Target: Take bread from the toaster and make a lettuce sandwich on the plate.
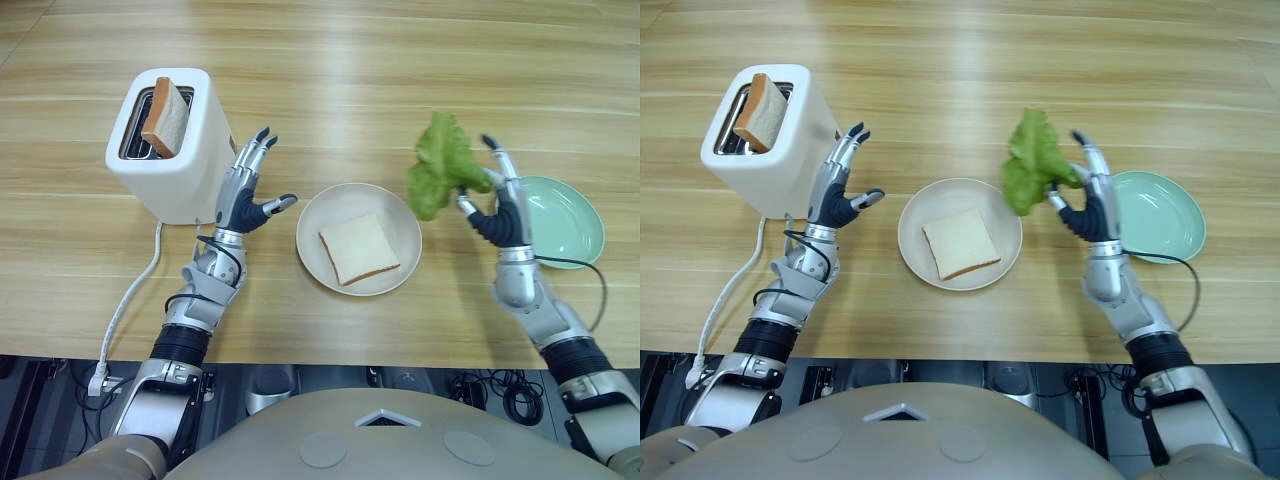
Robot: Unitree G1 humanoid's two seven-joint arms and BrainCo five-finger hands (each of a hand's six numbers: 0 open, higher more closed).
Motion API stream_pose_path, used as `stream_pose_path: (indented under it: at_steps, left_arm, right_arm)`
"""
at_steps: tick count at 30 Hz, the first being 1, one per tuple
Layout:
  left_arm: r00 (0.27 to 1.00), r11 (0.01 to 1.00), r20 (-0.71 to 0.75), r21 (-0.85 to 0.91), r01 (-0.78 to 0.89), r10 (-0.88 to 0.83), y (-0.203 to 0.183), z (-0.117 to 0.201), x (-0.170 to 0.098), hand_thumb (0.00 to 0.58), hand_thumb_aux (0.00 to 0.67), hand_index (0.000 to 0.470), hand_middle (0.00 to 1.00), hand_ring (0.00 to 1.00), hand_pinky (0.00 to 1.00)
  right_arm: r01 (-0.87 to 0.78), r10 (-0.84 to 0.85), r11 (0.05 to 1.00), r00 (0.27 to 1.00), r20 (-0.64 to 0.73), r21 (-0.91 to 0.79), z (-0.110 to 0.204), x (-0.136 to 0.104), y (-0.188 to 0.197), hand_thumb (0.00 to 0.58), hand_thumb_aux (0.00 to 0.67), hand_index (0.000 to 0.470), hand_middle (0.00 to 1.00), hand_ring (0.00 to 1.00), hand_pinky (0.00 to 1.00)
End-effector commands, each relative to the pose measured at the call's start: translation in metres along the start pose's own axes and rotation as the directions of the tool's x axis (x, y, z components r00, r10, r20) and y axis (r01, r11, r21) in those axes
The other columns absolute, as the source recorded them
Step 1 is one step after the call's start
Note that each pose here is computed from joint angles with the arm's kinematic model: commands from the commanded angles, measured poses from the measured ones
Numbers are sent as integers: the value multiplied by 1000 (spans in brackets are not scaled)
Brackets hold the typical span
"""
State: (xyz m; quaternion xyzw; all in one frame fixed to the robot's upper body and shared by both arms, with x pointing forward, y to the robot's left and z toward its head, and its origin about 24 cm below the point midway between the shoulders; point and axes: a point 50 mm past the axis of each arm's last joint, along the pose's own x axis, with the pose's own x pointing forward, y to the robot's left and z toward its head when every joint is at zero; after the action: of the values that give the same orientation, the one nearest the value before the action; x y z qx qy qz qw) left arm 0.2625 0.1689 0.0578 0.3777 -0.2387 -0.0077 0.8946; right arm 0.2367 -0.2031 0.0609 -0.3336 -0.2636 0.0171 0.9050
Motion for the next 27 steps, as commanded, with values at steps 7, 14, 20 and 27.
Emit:
stream_pose_path:
  at_steps: [7, 14, 20, 27]
  left_arm:
    - [963, 962, 91, 82, -259, 252, 42, 14, 4, 0, 0, 0, 0, 0, 0]
    - [912, 882, 122, 234, -410, 392, 76, 12, 6, 0, 0, 0, 0, 0, 0]
    - [889, 797, 72, 414, -439, 452, 103, -6, 9, 0, 0, 0, 0, 0, 0]
    - [873, 736, -57, 565, -372, 485, 123, -30, 6, 0, 0, 0, 0, 0, 0]
  right_arm:
    - [-360, 332, 907, 930, 156, 217, 47, -10, 55, 580, 670, 460, 0, 0, 0]
    - [-475, 481, 857, 876, 21, 200, 19, -29, 88, 580, 670, 460, 0, 0, 0]
    - [-487, 497, 862, 866, -47, 139, 2, -34, 92, 580, 670, 460, 0, 0, 0]
    - [-474, 480, 877, 872, -96, 85, -11, -32, 90, 580, 670, 460, 0, 0, 0]
